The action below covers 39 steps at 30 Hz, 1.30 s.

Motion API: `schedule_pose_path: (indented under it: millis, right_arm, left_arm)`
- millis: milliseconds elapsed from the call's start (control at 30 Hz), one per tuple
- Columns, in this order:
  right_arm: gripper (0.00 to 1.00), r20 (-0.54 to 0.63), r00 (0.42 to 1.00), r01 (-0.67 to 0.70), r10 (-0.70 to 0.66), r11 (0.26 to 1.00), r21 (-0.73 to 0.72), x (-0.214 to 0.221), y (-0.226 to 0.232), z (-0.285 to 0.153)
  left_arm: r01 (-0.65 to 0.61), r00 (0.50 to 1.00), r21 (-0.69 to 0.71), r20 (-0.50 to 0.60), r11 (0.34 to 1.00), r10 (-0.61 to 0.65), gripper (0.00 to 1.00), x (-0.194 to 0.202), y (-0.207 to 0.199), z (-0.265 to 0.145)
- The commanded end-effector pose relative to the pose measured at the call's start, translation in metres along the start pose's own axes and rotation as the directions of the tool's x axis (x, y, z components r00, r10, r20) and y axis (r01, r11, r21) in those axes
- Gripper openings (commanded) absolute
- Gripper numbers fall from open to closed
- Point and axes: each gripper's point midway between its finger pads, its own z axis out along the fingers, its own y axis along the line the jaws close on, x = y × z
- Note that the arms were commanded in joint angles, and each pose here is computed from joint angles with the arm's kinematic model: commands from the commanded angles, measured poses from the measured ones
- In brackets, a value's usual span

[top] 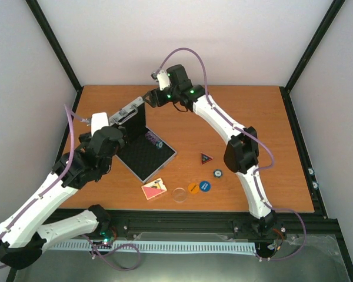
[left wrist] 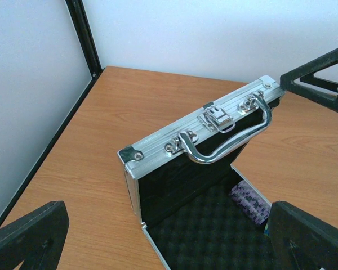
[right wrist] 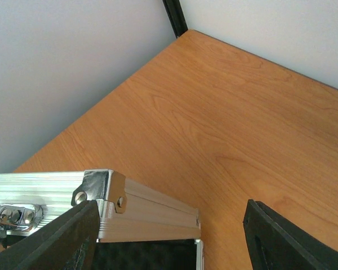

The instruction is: Pack up texas hold em set

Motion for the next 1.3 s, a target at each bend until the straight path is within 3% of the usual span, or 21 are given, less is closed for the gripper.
schedule_pose_path:
  millis: [0, 400, 900, 1267]
  right_arm:
    - [0.72, -0.065, 0.998, 0.004, -0.002, 1.0, 0.027, 0.02, 0.005, -0.006]
    - [0.71, -0.119, 0.993, -0.011, 0.019, 0.998, 0.068, 0.047, 0.003, -0.016]
    - [0.71, -0.164, 0.983, -0.053, 0.076, 0.989, 0.138, 0.095, -0.002, -0.04]
    - [0.71, -0.197, 0.976, -0.063, 0.094, 0.985, 0.159, 0.121, -0.007, -0.041]
  left_arm:
    - [0.035, 0.999, 0.015, -0.008, 0.999, -0.035, 1.0, 0.009, 0.002, 0.001]
    - [0.1, 0.988, 0.019, -0.117, 0.995, -0.097, 1.0, 0.064, -0.004, 0.021]
    - [0.139, 0.978, 0.047, -0.161, 0.989, -0.13, 1.0, 0.096, -0.005, 0.027]
    - [0.124, 0.98, 0.048, -0.164, 0.991, -0.115, 1.0, 0.098, -0.006, 0.028]
